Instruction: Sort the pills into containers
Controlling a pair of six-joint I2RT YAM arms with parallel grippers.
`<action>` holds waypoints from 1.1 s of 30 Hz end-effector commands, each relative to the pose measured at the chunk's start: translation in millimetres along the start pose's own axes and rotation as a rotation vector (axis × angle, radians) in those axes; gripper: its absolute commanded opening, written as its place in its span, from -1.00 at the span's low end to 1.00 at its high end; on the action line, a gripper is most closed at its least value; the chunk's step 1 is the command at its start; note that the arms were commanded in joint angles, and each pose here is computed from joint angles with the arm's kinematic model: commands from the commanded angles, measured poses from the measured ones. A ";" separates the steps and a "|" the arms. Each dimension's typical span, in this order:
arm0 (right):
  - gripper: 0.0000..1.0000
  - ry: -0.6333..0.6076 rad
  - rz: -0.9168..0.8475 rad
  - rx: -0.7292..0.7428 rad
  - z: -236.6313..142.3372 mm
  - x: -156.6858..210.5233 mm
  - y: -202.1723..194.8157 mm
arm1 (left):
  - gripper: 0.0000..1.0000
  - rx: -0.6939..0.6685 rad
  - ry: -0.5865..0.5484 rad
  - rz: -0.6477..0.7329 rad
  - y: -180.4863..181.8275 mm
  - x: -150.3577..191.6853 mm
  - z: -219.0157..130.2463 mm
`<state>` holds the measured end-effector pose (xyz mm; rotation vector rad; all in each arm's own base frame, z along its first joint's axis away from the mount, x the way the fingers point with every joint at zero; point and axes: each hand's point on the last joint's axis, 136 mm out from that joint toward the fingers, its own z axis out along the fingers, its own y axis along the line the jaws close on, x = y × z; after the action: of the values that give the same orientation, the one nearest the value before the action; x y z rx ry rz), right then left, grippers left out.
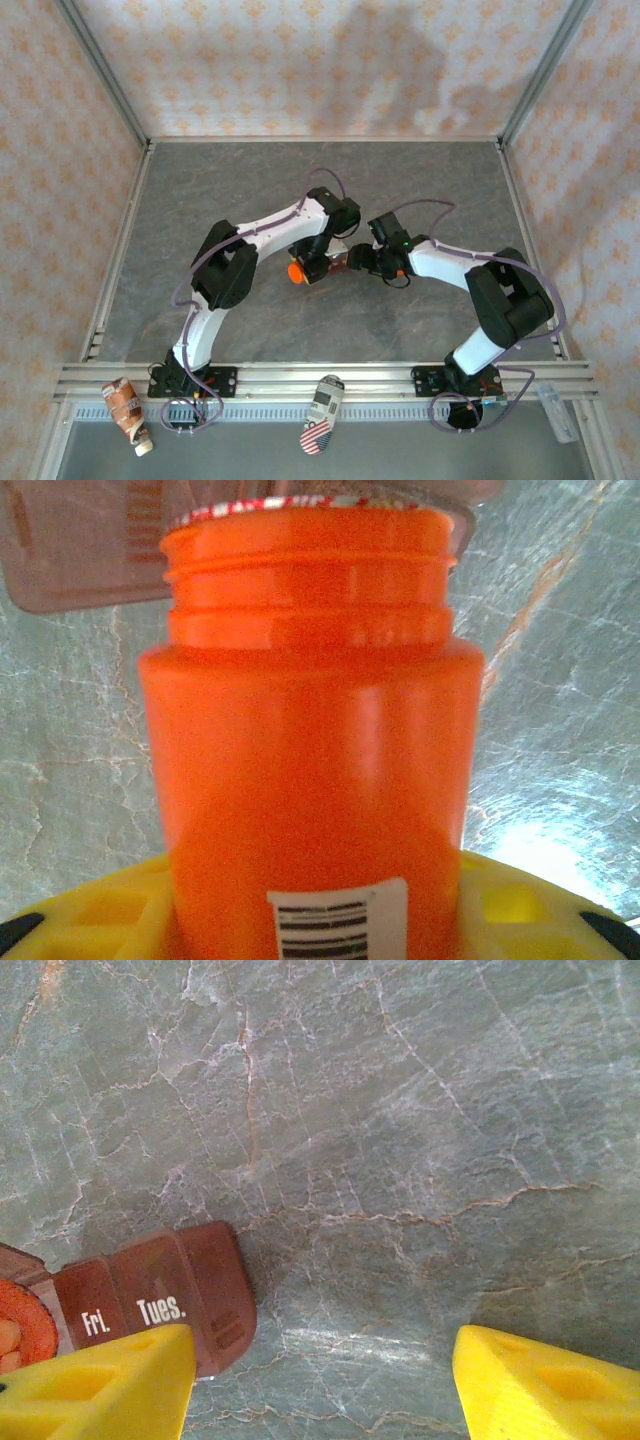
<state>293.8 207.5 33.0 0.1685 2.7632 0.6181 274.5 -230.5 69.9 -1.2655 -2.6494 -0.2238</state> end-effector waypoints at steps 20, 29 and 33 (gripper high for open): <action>0.38 -0.015 0.000 0.013 1.8 -2.3 1.2 | -1.00 0.020 -0.144 -0.069 8.1 -11.5 -35.1; 0.37 -0.097 0.048 0.033 -11.4 -32.3 -5.7 | -1.00 0.003 -0.159 -0.086 16.2 -10.9 -38.6; 0.33 -0.107 0.071 0.011 -14.5 -45.9 -6.3 | -1.00 0.003 -0.167 -0.098 19.9 -9.7 -40.7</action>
<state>314.4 190.3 40.3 0.2641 2.7189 0.5930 289.1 -237.1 82.5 -1.2028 -2.7652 -0.1210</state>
